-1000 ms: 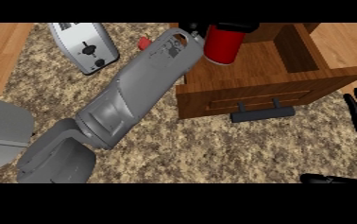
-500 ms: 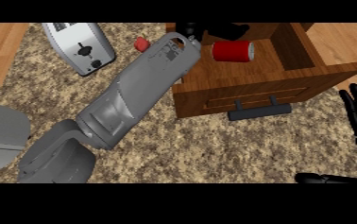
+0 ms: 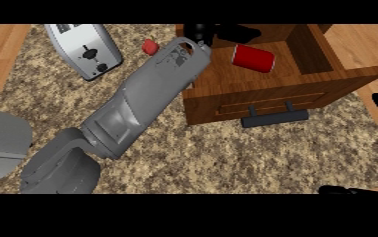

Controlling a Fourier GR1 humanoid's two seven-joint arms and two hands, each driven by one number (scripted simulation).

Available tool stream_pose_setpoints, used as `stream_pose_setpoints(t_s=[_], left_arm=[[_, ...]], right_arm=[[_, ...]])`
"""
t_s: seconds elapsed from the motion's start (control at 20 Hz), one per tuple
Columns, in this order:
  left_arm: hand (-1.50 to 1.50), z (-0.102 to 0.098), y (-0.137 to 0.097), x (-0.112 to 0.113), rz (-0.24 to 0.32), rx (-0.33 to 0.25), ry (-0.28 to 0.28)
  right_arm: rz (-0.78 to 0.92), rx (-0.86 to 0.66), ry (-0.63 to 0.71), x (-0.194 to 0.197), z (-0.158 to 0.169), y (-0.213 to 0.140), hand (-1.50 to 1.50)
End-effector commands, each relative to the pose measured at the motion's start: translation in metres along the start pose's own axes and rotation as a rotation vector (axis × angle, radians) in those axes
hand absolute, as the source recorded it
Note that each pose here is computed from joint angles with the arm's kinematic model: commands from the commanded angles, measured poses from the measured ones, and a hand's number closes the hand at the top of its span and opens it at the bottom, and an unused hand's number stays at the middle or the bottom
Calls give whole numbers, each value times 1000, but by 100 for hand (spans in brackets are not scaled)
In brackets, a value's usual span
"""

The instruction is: Pick up the can, place it into the drawer and close the drawer

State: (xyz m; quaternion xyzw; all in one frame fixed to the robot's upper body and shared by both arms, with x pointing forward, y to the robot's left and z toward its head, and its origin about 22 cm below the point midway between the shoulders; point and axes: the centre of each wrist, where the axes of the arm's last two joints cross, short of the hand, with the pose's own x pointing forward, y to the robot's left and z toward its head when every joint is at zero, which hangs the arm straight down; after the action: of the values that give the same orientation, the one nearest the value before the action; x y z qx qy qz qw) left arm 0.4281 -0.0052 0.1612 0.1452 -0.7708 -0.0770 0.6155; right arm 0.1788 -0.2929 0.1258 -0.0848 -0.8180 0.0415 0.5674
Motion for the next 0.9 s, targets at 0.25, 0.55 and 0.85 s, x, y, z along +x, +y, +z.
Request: stream_pose_setpoints(t_s=[0.25,0.55,0.85], left_arm=[[-150,-1,-2,14,81,15,14],[-150,4,-5,21,145,29,-2],[-150,0,-6,36,150,32,-41]], right_arm=[[255,74,-128,20,-3,-1,-150],[395,117,-206,36,-7,18,-150],[660,176,-183,14,-26,32,-150]])
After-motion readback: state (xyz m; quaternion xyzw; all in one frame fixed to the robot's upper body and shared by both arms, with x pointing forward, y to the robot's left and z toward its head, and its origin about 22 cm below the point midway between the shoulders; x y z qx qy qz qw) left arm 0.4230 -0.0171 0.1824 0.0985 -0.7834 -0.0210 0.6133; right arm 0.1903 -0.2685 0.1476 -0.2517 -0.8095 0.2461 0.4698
